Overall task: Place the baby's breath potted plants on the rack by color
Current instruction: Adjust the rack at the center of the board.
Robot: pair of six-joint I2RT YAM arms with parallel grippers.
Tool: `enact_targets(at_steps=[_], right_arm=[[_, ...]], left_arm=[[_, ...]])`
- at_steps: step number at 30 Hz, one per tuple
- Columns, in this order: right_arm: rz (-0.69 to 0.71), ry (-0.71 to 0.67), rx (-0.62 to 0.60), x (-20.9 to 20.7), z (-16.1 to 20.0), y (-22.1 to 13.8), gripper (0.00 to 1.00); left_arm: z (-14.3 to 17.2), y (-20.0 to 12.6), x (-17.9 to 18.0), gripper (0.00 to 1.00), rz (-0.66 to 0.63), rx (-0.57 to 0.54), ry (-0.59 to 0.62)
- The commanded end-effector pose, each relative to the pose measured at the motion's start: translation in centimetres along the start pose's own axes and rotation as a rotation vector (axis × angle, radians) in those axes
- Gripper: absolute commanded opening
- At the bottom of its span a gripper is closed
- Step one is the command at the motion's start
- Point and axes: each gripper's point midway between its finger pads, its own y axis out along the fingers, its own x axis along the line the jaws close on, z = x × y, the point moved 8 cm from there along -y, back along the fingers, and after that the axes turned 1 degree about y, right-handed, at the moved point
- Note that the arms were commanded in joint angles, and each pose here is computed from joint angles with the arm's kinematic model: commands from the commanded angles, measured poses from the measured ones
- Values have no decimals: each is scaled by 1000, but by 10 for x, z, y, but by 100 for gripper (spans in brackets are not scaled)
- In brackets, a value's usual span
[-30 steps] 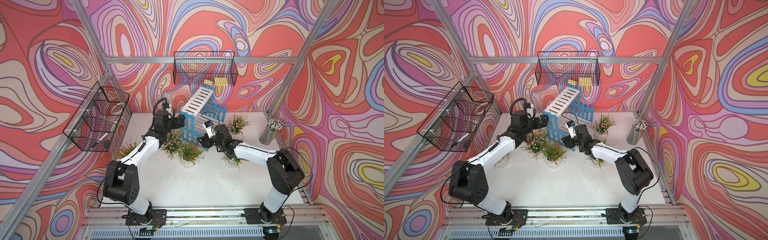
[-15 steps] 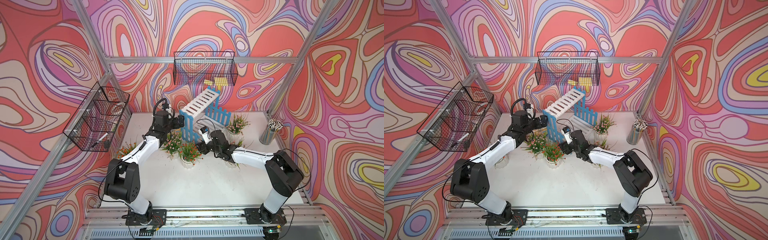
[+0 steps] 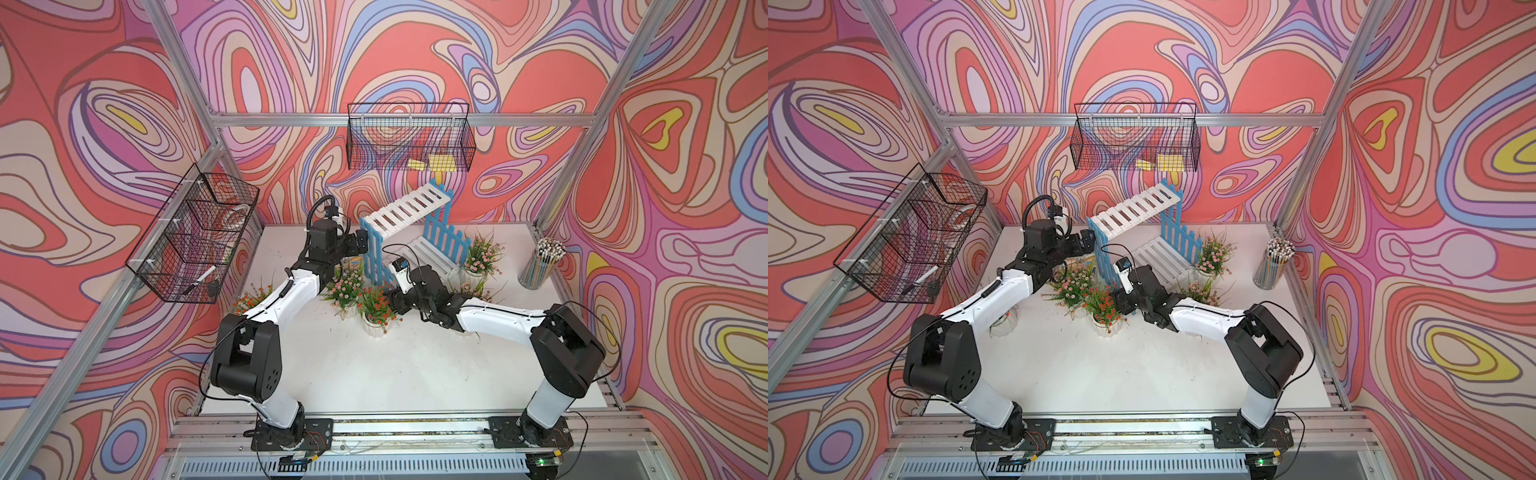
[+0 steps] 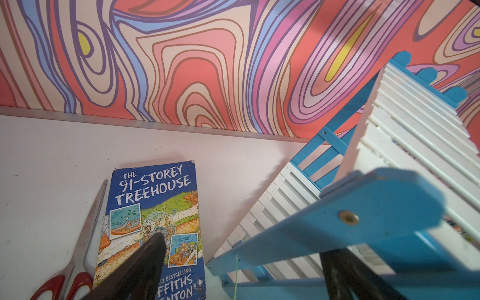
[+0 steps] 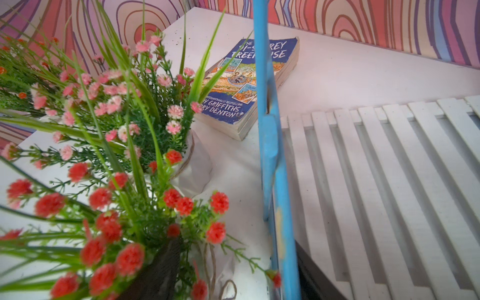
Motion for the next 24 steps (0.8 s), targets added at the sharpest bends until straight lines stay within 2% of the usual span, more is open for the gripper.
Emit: enact_targets(at_steps=[1, 17, 19, 24], right_arm=[[-135, -26, -38, 39, -14, 0, 65], [-158, -28, -17, 64, -8, 11, 68], [-123, -32, -30, 62, -11, 4, 72], [8, -67, -94, 51, -34, -41, 82]], left_arm=[[-1, 6, -5, 94, 23, 10, -18], [1, 9, -4, 94, 37, 18, -24], [1, 9, -4, 94, 39, 19, -26], [-1, 6, -6, 94, 47, 18, -24]])
